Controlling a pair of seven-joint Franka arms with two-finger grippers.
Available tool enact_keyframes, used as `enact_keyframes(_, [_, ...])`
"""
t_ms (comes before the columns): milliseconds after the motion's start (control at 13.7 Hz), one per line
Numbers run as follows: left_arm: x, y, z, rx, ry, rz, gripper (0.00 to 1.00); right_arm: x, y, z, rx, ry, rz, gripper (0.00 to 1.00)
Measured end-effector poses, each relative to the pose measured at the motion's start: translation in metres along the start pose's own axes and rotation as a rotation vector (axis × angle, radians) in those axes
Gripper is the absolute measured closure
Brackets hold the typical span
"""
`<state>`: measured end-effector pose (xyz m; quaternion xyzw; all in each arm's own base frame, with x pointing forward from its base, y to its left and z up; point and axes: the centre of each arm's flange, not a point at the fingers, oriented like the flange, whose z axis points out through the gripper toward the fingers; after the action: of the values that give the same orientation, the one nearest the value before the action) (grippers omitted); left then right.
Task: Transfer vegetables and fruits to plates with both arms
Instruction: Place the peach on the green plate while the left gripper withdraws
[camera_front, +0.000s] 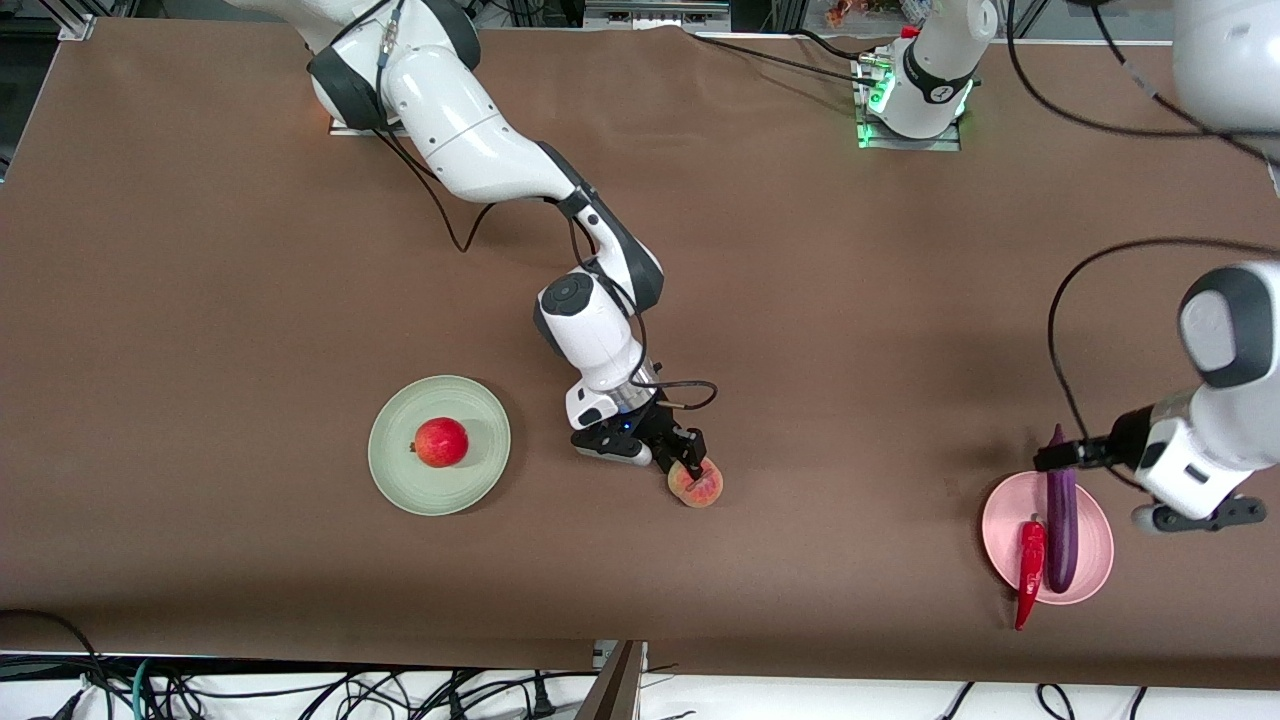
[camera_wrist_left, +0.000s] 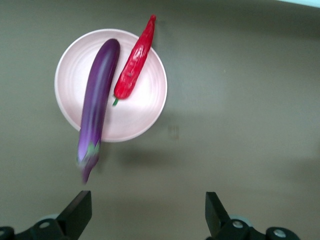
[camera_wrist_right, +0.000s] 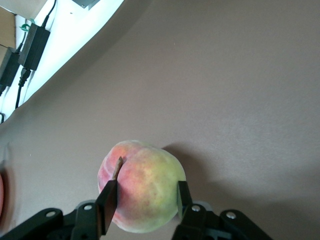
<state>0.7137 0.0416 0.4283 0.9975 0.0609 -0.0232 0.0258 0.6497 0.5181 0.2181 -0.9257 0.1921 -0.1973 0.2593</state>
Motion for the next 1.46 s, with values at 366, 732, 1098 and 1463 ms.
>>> enact_keyframes(366, [-0.044, 0.007, -0.103, 0.042, 0.051, 0.017, 0.00, 0.101, 0.019, -0.063, -0.229, -0.132, -0.085, 0.48])
enact_keyframes(732, [-0.097, 0.019, -0.156, 0.058, -0.005, 0.032, 0.00, 0.219, 0.138, -0.117, -0.358, -0.325, -0.211, 0.48])
enact_keyframes(1098, [-0.115, 0.024, -0.140, 0.069, -0.060, 0.048, 0.00, 0.233, 0.235, -0.125, -0.414, -0.444, -0.243, 0.48])
enact_keyframes(1463, [-0.116, 0.021, -0.138, 0.070, -0.066, 0.048, 0.00, 0.223, 0.239, -0.128, -0.416, -0.468, -0.238, 0.30])
